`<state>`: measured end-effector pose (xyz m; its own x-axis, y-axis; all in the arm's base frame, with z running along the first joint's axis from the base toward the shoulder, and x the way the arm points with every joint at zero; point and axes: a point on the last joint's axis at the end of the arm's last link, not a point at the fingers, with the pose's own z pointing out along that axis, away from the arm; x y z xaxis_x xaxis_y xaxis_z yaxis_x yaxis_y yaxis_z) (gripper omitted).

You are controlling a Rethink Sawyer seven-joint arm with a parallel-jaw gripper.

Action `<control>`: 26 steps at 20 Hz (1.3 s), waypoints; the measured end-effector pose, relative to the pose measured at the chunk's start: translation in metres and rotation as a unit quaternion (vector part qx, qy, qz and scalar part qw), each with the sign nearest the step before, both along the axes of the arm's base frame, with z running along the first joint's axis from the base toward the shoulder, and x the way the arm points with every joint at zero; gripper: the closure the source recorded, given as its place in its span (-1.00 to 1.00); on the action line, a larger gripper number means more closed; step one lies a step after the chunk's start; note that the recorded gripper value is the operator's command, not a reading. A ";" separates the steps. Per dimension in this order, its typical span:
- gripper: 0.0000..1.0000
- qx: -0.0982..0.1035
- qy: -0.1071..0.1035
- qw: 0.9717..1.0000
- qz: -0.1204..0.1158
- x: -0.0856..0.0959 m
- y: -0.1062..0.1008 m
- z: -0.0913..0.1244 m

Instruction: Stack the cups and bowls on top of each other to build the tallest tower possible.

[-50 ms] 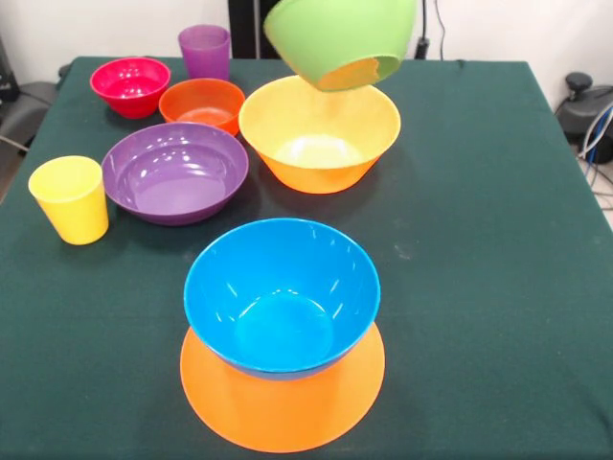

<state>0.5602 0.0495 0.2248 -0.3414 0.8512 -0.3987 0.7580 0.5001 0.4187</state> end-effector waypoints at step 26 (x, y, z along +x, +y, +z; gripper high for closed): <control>1.00 -0.155 -0.206 0.965 0.038 0.039 -0.083 -0.048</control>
